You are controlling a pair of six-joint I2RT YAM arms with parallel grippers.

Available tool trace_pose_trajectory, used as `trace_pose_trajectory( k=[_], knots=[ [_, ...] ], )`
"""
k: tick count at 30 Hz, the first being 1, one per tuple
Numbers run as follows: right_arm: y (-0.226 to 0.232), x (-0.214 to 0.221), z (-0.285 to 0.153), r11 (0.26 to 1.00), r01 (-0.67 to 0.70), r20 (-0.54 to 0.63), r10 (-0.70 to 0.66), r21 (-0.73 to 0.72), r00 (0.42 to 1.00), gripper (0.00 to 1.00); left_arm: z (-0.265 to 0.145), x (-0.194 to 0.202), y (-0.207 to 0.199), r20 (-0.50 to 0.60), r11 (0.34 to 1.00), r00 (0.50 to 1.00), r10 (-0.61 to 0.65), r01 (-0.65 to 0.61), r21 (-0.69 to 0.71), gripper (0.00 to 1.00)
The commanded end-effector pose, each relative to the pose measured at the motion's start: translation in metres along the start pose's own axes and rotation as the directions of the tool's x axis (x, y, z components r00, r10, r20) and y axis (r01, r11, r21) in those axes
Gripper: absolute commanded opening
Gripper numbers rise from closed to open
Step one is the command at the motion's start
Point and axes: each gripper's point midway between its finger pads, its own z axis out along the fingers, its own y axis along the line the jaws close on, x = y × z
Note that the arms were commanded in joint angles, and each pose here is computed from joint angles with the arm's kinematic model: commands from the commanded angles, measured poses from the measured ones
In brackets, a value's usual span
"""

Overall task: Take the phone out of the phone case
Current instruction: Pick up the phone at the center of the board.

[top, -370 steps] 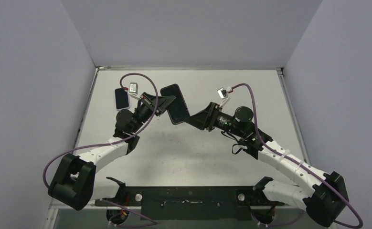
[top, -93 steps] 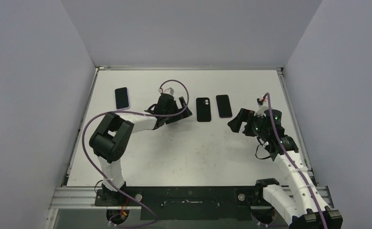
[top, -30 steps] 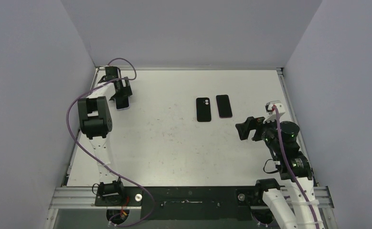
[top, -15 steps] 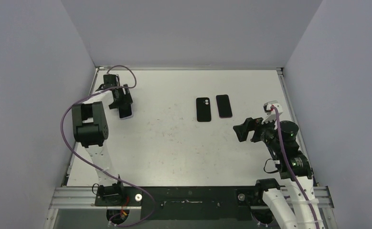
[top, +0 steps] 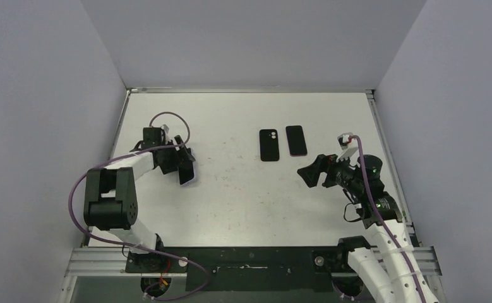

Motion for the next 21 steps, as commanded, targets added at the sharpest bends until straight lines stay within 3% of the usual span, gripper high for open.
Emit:
trace_pose_trajectory(
  k=[1, 9, 14, 21],
  knots=[
    [0.014, -0.008, 0.012, 0.997, -0.029, 0.032, 0.032, -0.077, 0.999, 1.0, -0.016, 0.03, -0.046, -0.021, 0.986, 0.999, -0.045, 0.047, 0.159, 0.13],
    [0.042, 0.01, 0.035, 0.979, -0.087, -0.02, 0.085, -0.186, 0.996, 1.0, -0.039, 0.082, -0.09, -0.047, 0.936, 0.988, -0.145, 0.152, 0.318, 0.0],
    [0.072, 0.018, 0.048, 0.954, -0.105, -0.007, 0.107, -0.28, 0.994, 1.0, -0.057, 0.094, -0.108, -0.041, 0.895, 0.973, -0.227, 0.225, 0.386, 0.0],
    [0.113, 0.041, 0.075, 0.949, -0.092, -0.072, 0.074, -0.301, 0.995, 0.98, -0.075, 0.106, -0.124, -0.052, 0.82, 0.935, -0.352, 0.335, 0.465, 0.0]
  ],
)
